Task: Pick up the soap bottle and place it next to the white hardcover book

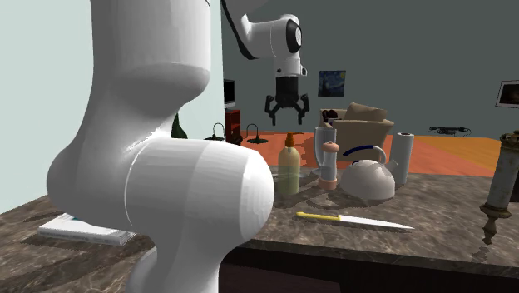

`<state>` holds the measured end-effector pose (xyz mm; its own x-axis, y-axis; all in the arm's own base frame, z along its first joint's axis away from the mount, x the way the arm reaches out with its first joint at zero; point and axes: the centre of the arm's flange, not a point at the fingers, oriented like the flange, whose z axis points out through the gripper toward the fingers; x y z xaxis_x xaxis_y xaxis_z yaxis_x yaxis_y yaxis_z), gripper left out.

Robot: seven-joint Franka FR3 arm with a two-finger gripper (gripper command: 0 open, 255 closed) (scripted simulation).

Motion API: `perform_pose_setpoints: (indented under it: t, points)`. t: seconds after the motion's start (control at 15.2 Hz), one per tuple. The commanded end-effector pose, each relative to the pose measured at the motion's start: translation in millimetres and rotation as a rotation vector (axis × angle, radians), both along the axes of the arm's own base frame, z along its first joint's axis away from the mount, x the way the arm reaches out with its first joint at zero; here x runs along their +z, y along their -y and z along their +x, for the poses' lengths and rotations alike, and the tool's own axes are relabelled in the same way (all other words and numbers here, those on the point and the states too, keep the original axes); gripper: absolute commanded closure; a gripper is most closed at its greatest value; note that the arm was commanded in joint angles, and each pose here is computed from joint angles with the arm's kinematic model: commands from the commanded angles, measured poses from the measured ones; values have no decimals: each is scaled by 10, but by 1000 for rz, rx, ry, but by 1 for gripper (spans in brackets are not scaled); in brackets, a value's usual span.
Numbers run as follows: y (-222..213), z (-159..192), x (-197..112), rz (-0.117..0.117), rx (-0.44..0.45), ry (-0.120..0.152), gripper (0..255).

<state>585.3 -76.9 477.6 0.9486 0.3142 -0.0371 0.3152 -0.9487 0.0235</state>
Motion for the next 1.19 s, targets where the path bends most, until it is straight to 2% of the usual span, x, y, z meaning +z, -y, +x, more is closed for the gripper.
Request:
perform_pose_setpoints:
  t: [0.0,0.13,0.59,1.12]
  points:
    - [38,257,-150,5,28,-17,0]
    - [57,401,-244,9,44,-26,0]
    - [68,380,-643,9,44,-26,0]
    - [68,379,-643,9,44,-26,0]
